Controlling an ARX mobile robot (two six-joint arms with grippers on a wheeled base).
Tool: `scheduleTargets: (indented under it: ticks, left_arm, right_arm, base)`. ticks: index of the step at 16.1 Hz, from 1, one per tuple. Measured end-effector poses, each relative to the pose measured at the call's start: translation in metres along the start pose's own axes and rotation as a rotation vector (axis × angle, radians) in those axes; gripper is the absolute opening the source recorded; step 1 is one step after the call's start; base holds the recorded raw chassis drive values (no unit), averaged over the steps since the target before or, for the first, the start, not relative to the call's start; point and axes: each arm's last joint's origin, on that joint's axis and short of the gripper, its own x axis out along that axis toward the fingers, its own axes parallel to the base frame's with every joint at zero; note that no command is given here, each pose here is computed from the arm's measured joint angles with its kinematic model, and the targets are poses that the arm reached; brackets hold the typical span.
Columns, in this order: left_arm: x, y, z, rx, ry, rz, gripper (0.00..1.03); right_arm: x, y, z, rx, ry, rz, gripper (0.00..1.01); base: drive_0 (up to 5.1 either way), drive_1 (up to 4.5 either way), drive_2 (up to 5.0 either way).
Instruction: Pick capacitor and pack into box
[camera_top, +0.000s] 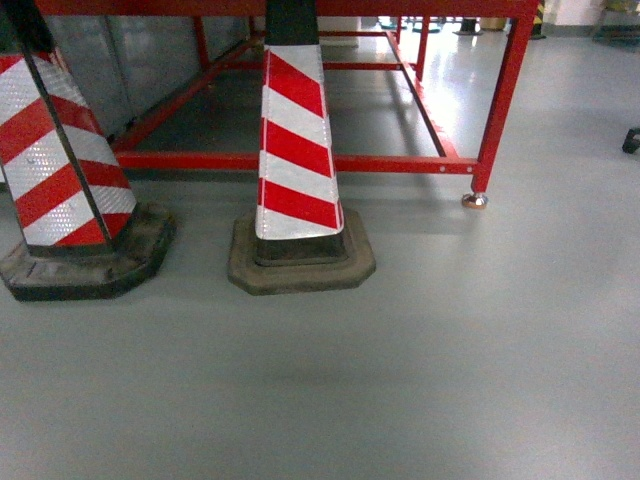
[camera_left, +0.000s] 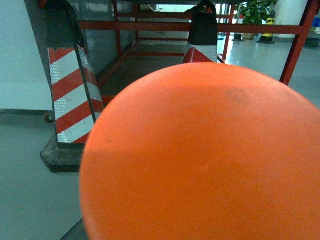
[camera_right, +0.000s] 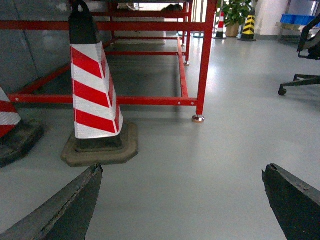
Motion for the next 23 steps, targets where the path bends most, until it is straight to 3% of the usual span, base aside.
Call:
scheduleTargets:
  ticks: [19, 23]
  left_arm:
    - [0.0, 0.0, -0.0006, 0.0, 0.006, -0.002, 0.44]
    - [0.0, 0.0, -0.0007, 0.0, 0.007, 0.0, 0.44]
  right_arm:
    - [0.0, 0.0, -0.0008, 0.0, 0.009, 0.0, 0.98]
    - [0.0, 0.0, -0.0008, 0.0, 0.008, 0.0, 0.98]
  base:
    - [0.0, 4.01, -4.0]
    - [0.0, 0.27, -0.2]
